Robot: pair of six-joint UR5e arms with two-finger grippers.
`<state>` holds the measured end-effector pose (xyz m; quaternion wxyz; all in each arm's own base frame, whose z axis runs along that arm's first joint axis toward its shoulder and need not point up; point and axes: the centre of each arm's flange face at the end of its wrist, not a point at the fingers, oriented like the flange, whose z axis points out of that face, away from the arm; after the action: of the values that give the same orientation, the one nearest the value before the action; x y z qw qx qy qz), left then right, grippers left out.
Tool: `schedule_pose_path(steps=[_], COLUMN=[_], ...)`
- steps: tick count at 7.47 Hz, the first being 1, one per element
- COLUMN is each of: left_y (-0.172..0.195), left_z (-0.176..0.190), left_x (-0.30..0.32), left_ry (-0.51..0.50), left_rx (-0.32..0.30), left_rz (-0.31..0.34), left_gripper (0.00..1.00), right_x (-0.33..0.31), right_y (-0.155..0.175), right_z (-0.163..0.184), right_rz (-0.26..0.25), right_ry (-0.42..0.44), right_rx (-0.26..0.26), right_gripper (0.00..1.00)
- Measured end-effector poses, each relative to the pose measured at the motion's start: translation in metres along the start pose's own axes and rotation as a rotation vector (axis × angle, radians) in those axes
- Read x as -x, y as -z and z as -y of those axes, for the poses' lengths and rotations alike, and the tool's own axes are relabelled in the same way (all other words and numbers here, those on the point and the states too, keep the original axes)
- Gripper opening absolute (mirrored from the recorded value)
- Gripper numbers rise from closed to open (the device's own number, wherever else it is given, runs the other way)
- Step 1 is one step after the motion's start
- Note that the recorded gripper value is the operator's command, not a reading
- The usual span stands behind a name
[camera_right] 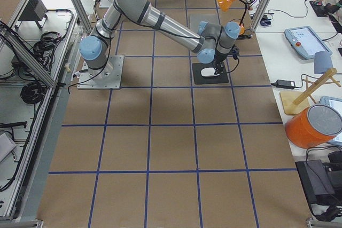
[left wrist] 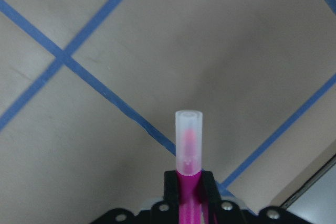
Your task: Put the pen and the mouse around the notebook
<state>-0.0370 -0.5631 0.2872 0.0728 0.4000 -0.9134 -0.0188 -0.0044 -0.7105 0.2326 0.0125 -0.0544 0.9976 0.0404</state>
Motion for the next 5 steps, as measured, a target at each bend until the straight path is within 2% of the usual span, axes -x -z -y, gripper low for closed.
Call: schedule_pose_path(steps=[2,3,5], left_y=[-0.025,-0.037,-0.062], left_z=[-0.060,-0.088,-0.143], left_x=[-0.047,-0.065,-0.092], left_ry=[0.113,0.173,0.261], left_rx=[0.019,0.030,0.045], left_rz=[0.024,0.037,0.073], left_gripper=[0.00,0.00,0.00], right_x=[0.011,0.031,0.094], right_y=[0.072,0.120,0.185], right_z=[-0.013,-0.034,-0.093], right_rz=[-0.004,-0.014,-0.016], right_ry=[-0.041,-0.054,-0.020], right_rx=[0.021,0.004,0.018], right_gripper=[1.00,1.00,1.00])
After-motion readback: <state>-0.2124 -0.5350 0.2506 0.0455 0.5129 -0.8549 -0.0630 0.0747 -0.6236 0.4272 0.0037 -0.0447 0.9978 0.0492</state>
